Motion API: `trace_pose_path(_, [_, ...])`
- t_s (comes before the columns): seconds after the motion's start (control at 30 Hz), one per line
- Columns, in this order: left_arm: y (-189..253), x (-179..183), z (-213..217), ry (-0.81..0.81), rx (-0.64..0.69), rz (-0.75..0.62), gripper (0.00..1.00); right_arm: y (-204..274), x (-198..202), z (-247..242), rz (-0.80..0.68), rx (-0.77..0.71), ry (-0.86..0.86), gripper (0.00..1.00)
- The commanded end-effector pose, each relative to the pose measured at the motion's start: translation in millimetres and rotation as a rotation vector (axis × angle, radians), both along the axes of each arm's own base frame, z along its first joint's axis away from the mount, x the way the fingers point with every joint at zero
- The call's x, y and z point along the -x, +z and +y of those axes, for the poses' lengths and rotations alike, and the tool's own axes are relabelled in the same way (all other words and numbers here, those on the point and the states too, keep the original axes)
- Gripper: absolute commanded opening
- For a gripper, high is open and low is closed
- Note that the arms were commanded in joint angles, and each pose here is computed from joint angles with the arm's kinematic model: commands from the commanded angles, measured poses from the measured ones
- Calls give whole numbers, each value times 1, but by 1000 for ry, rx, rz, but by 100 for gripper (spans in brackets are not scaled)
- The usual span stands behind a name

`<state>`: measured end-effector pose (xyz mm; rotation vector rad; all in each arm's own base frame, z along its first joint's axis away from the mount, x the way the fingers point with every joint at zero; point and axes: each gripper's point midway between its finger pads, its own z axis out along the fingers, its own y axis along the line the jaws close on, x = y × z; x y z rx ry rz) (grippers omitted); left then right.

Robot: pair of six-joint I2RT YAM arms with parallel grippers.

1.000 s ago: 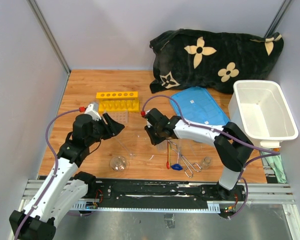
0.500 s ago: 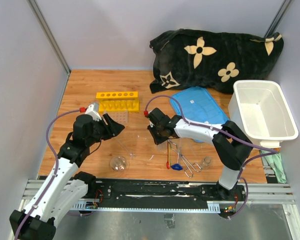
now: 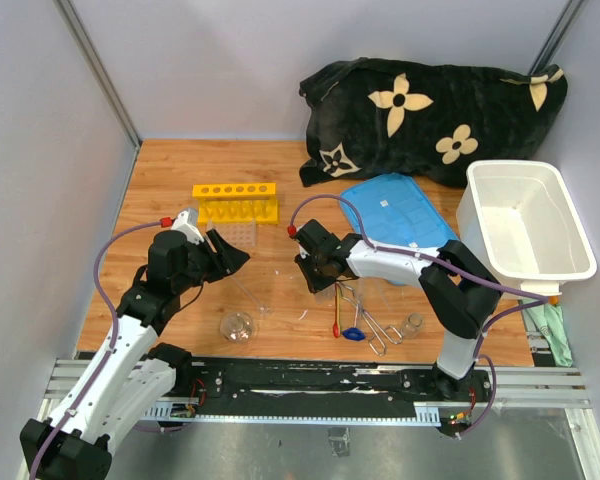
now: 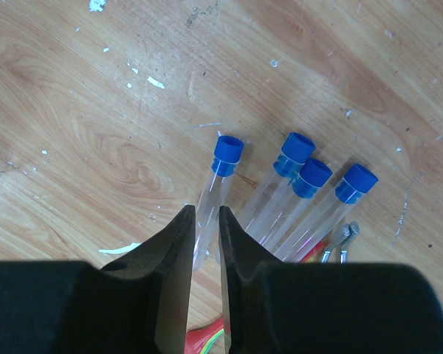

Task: Organize the chemistry lab equipment
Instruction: Pick up the test tube at the center of the board.

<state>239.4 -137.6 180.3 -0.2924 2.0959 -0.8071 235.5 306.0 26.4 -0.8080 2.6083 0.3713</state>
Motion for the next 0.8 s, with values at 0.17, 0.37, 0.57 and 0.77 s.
trace_pose_path(0.17, [-4,1,-3,-14,11,6,55,-19,10,1,73,-10,6,18])
trace_pose_path(0.37, [-16,1,-5,-21,-1,44,55,-30,10,3,87,4,16,18])
trace_pose_path(0.57, [-15,-2,-5,-17,0,37,55,-36,10,3,81,9,25,13])
trace_pose_path(0.77, [-22,-5,-7,-11,19,47,56,-6,15,22,3,-118,104,1])
